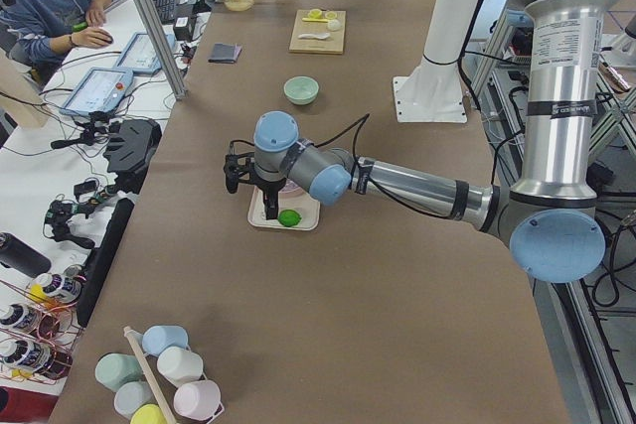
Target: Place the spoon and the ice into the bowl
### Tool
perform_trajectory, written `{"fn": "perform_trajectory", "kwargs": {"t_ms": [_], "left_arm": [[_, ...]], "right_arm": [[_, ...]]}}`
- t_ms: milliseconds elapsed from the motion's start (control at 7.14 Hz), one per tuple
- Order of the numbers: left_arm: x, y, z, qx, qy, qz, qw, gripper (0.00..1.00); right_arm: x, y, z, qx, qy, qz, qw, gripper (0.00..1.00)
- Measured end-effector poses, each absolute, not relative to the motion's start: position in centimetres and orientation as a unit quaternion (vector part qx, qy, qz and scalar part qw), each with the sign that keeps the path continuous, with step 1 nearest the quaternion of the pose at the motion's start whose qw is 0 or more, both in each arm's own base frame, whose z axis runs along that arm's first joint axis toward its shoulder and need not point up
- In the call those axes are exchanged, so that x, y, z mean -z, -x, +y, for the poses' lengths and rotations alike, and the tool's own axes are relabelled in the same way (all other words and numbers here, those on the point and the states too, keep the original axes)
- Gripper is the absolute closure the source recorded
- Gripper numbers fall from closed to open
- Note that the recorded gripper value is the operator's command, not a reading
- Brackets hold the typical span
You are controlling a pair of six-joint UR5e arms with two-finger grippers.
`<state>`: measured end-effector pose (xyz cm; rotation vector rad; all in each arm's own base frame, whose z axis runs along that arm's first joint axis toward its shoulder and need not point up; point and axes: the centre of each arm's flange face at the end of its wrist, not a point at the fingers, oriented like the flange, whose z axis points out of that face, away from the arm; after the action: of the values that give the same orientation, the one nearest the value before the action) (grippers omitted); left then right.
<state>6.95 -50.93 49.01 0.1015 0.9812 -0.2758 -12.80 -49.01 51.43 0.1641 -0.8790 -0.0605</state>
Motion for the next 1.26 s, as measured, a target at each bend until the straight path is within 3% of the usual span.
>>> {"fn": "perform_trajectory", "kwargs": {"t_ms": [980,1120,1260], "left_arm": [[-42.5,-17.7,-53.4,0.167,-0.034,0.461,0.871,0.02],[-42.2,-18.2,-53.4,0.172,-0.034,0.460,0.871,0.02],[-42.1,-18.5,-53.3,0.175,-0.033,0.460,0.870,0.02]], "right_arm": [[-46.5,34.2,-47.5,0.023,-0.043,-0.400,0.915,0.14],[-46.9,35.0,-47.8,0.022,-0.039,-0.398,0.916,0.36],[-47.4,35.7,-48.0,0.021,-0.039,-0.398,0.916,0.91]]}}
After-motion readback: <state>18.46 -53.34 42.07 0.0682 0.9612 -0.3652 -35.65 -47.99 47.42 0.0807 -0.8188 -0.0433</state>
